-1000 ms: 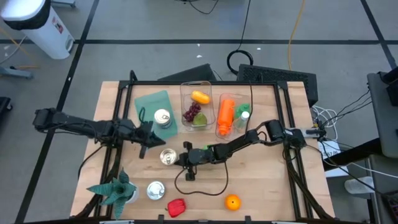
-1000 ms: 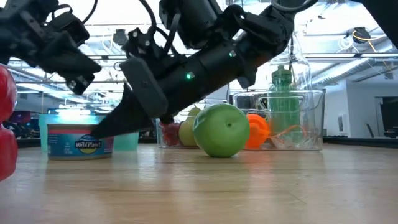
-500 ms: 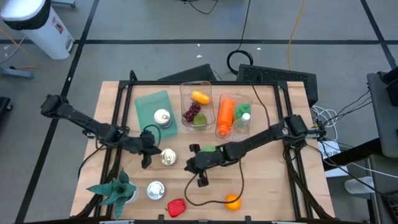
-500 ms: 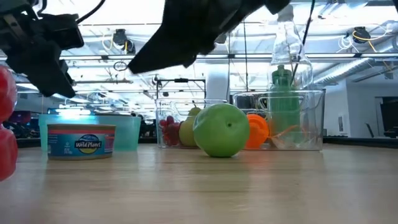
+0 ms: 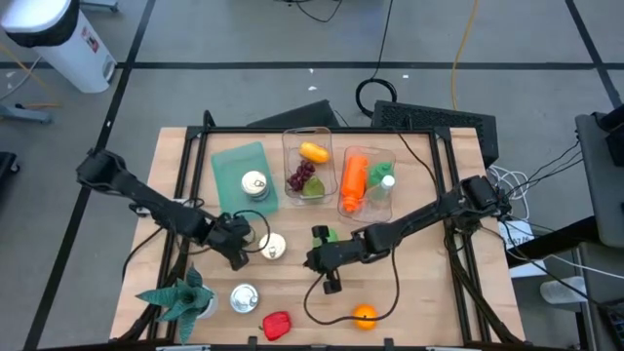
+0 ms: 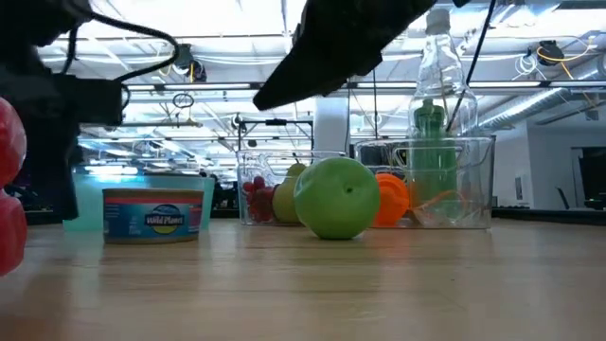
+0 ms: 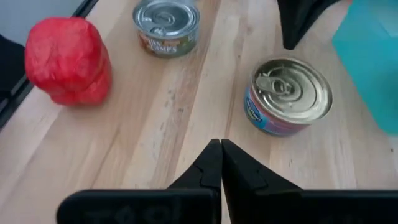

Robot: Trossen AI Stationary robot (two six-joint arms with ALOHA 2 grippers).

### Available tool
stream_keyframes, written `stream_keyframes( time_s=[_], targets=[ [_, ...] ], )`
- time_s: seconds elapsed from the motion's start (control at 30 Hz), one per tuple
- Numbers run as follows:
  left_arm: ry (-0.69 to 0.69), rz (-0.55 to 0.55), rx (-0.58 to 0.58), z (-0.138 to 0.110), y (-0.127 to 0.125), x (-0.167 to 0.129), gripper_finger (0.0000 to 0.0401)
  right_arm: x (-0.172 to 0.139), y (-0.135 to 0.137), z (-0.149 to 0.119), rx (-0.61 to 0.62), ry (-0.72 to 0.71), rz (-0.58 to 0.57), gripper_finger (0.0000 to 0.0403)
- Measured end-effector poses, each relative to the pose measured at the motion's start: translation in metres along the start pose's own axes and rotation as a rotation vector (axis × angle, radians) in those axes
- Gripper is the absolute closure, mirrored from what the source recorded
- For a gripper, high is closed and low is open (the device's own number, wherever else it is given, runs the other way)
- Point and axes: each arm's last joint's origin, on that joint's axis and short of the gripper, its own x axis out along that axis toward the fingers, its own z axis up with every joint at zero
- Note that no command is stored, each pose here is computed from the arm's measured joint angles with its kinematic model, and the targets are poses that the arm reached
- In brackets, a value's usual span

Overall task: Pick & Place Food Item
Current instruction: Stack the blue tuna can on top of the blue tuna can in the green bin

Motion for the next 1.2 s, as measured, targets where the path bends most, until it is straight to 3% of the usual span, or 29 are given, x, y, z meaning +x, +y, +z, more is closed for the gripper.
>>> stream_keyframes(
  time_s=[0.4,0.9,1.2],
  targets=[
    [-0.114,-0.118,0.1,0.021,-0.013,0.018,0.0398,0.005,0.0,-0.014,-0.185,-0.051,-0.002,0.0397],
    [-0.232,-0.169,0.167,0.039,-0.013,0.02,0.0391,0.023,-0.012,-0.016,-0.242,-0.129,-0.11,0.0285],
    [-0.275,-0.151,0.182,0.042,-0.014,0.019,0.0392,0.036,-0.019,-0.007,-0.33,-0.062,-0.073,0.0279]
  ],
)
